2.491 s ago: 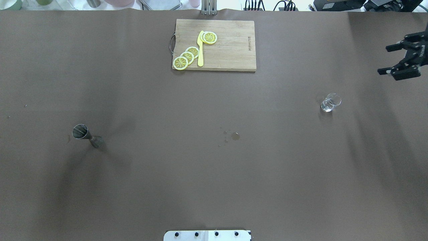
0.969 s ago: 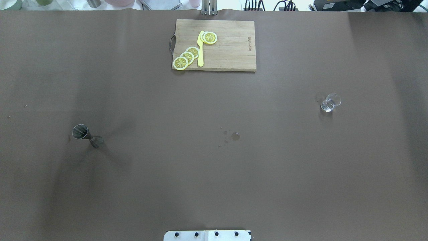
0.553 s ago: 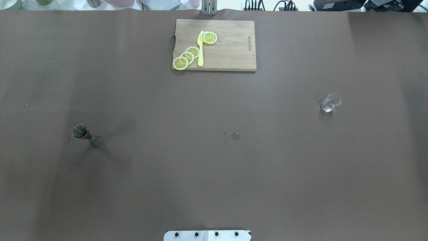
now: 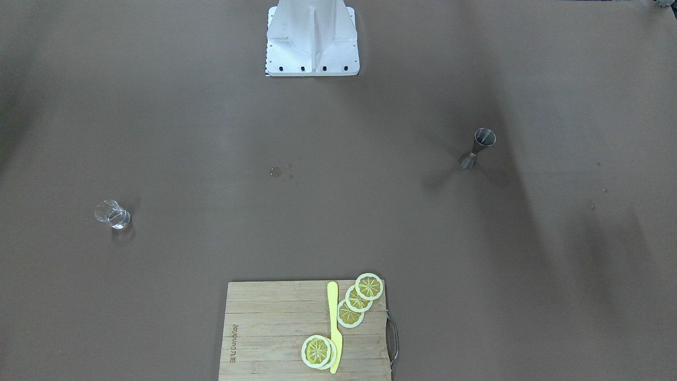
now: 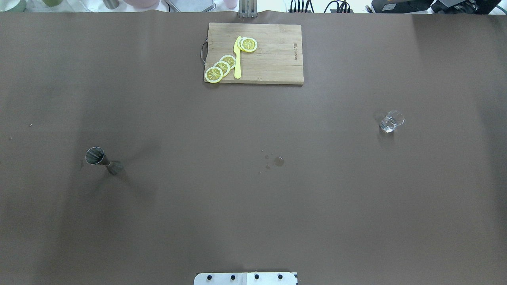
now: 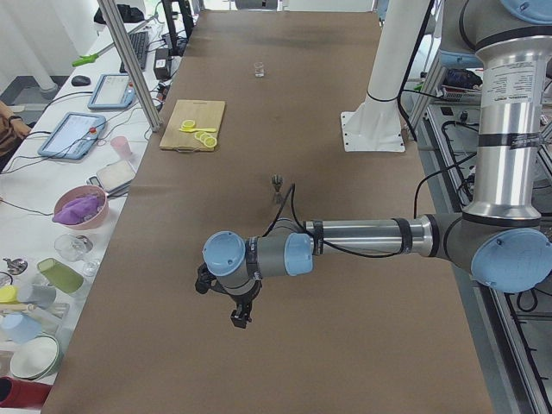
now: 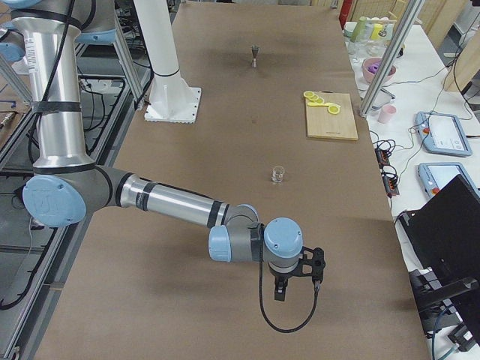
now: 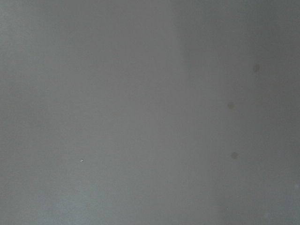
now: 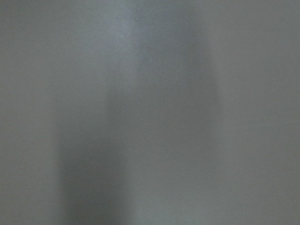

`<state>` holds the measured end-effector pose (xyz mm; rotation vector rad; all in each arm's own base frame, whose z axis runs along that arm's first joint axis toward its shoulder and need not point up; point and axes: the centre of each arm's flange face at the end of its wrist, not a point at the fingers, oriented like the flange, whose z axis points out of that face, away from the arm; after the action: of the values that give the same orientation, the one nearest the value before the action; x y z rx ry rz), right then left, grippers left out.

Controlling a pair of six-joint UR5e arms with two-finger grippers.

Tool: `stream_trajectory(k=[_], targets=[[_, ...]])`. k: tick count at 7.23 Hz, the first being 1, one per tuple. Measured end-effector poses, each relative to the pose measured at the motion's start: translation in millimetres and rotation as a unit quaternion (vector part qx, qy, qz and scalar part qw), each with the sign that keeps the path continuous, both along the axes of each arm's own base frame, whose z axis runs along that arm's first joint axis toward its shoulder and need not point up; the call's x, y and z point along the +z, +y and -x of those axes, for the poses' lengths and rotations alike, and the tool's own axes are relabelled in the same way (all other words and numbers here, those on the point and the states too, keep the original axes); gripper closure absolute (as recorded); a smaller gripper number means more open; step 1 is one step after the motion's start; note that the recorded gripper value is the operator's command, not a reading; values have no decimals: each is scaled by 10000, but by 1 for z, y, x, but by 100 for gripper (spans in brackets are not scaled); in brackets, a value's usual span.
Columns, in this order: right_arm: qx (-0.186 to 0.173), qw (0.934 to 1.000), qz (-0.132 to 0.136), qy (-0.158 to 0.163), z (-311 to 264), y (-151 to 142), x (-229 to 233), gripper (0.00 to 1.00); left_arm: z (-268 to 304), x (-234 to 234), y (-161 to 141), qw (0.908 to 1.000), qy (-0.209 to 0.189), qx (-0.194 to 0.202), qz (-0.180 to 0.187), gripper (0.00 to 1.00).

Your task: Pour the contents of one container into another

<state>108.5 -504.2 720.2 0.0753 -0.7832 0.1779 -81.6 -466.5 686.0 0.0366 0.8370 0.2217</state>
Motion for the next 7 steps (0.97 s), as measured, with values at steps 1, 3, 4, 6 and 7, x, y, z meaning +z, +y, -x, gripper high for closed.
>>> stream_trajectory(k=[1, 3, 4, 6, 7], targets=[[21, 10000, 37, 9, 0, 2, -16, 0, 4, 2, 2, 10000, 1, -43, 32, 1], [51, 9998, 169, 94, -1, 5, -63, 0, 6, 12, 4, 9999, 6, -59, 139, 1], [47, 9997, 202, 149, -2, 7, -76, 0, 6, 14, 5, 9998, 8, -60, 170, 1], [21, 9996, 198, 195, -2, 9, -82, 0, 7, 20, 7, 9997, 12, -64, 234, 1], [15, 9996, 200, 201, -2, 9, -82, 0, 7, 22, 8, 9997, 16, -63, 254, 1]])
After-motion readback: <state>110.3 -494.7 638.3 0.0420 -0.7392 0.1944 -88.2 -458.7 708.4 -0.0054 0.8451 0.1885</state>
